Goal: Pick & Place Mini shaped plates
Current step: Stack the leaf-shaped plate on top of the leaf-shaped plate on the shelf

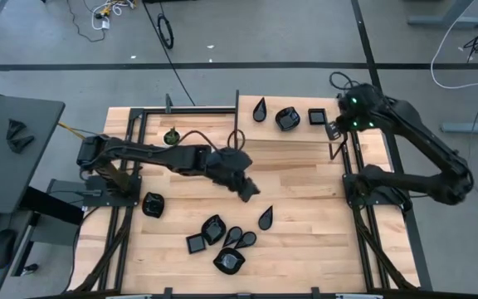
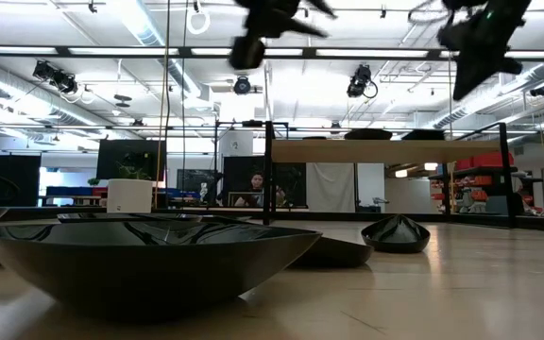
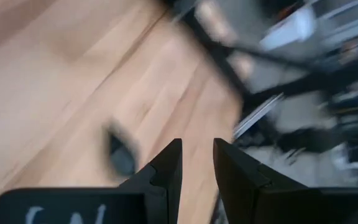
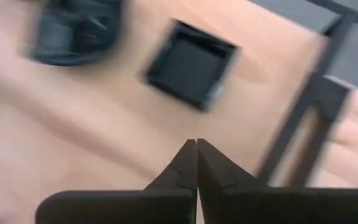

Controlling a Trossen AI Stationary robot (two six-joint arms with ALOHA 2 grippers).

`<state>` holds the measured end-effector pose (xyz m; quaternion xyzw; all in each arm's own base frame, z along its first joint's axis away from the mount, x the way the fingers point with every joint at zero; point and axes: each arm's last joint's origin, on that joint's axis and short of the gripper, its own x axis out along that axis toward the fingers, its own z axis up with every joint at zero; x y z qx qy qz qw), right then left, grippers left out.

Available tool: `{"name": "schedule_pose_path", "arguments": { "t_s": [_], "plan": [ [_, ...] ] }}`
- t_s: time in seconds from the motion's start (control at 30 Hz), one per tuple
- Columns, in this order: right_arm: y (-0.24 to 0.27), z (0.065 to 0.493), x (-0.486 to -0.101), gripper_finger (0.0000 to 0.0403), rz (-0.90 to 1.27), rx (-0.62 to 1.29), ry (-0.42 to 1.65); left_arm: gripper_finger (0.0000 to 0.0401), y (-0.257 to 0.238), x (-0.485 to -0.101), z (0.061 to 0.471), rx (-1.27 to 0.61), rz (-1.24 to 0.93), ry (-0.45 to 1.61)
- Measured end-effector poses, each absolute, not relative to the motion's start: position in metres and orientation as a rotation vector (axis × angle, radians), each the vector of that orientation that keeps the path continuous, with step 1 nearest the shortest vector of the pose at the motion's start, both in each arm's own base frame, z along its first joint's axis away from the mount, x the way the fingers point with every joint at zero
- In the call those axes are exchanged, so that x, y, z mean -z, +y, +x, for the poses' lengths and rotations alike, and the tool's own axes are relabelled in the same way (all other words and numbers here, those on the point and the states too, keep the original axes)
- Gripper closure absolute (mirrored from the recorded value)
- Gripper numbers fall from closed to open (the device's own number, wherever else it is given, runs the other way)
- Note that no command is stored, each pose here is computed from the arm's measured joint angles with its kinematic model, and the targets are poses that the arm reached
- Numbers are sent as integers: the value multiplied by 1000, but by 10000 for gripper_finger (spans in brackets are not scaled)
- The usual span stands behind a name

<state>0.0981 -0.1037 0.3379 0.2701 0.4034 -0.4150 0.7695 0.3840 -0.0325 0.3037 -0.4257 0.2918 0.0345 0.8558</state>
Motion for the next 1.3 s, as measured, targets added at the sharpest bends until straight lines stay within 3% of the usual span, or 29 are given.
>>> {"name": "schedule_pose_path", "arguments": {
  "t_s": [0.27,0.4,0.5,0.73,0.83,0.97,1.13,1.3],
  "plan": [
    [-58,101,-353,400,658,719,703,307,-76,-283,339,-195,-782,1057],
    [-46,107,-354,400,623,663,702,305,-104,-266,319,-304,-774,1181],
    [-39,114,-353,400,571,632,720,286,-120,-251,310,-361,-849,1219],
    [-31,138,-351,400,480,603,722,196,-143,-212,294,-451,-1007,1188],
    [-30,152,-350,400,470,574,702,184,-140,-194,286,-563,-1038,1155],
    [-26,170,-346,399,453,534,703,198,-134,-179,281,-656,-1076,1091],
    [-19,185,-338,398,426,498,759,233,-133,-165,283,-584,-1120,1006],
    [-13,194,-334,398,409,464,775,271,-128,-155,276,-659,-1125,986]
  ]
}}
